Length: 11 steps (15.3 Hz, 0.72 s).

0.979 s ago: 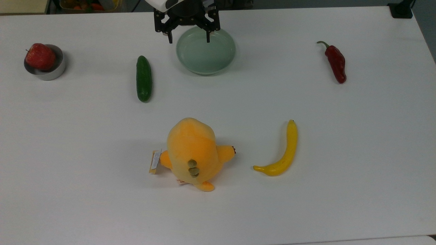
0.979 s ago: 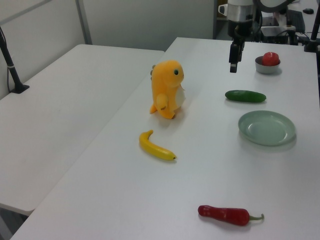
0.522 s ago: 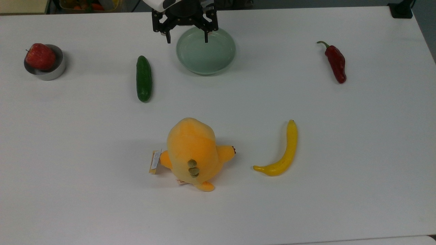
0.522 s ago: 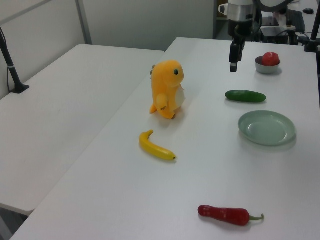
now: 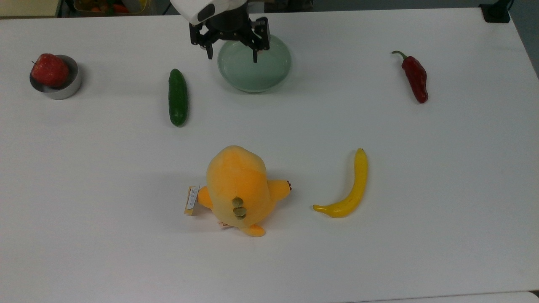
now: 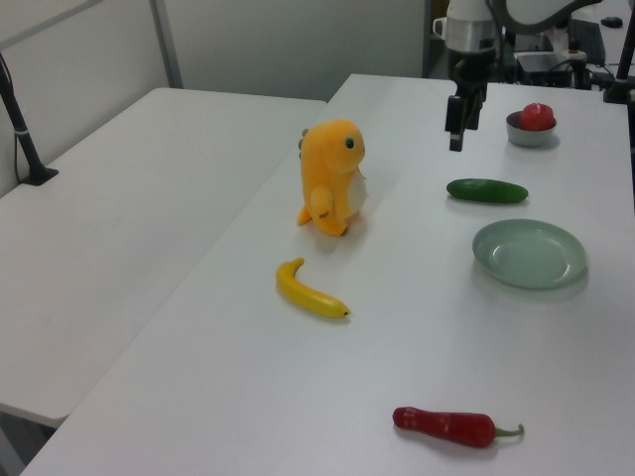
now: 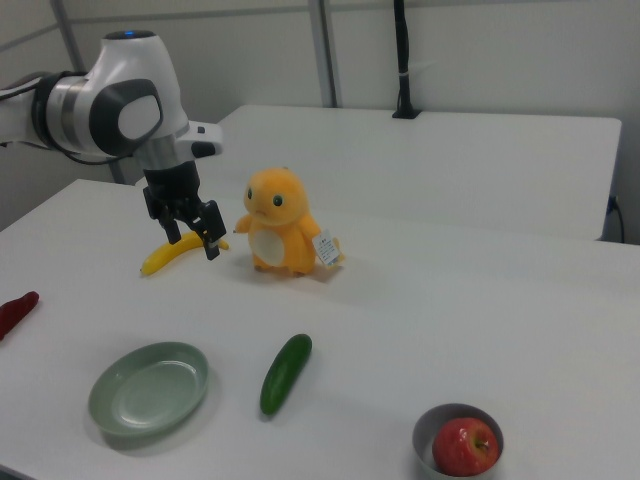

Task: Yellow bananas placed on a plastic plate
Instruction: 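Move the open gripper over to the yellow banana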

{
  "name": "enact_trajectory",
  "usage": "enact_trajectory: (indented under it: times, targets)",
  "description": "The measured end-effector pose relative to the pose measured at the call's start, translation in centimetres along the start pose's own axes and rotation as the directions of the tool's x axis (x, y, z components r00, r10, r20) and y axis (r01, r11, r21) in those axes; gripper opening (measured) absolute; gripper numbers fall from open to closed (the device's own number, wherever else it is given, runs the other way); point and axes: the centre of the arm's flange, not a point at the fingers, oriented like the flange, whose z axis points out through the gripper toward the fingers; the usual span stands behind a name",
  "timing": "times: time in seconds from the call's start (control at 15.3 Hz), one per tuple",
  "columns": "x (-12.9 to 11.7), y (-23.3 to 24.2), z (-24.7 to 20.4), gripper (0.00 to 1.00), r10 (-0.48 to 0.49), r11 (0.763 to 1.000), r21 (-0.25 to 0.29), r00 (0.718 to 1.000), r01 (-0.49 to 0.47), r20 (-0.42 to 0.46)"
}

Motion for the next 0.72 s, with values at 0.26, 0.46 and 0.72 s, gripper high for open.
enact_trajectory:
  times: [0.26,0.46,0.72]
  targets:
    - [2.0,-3.0,2.3,1.00,0.244,0.969,0.042,0.969,-0.243,-0.037]
    - [3.4,-5.9,3.0,1.00,0.353,0.935,0.062,0.935,-0.350,-0.039]
    - [4.9,-11.4,4.0,1.00,0.456,0.888,0.097,0.888,-0.450,-0.053]
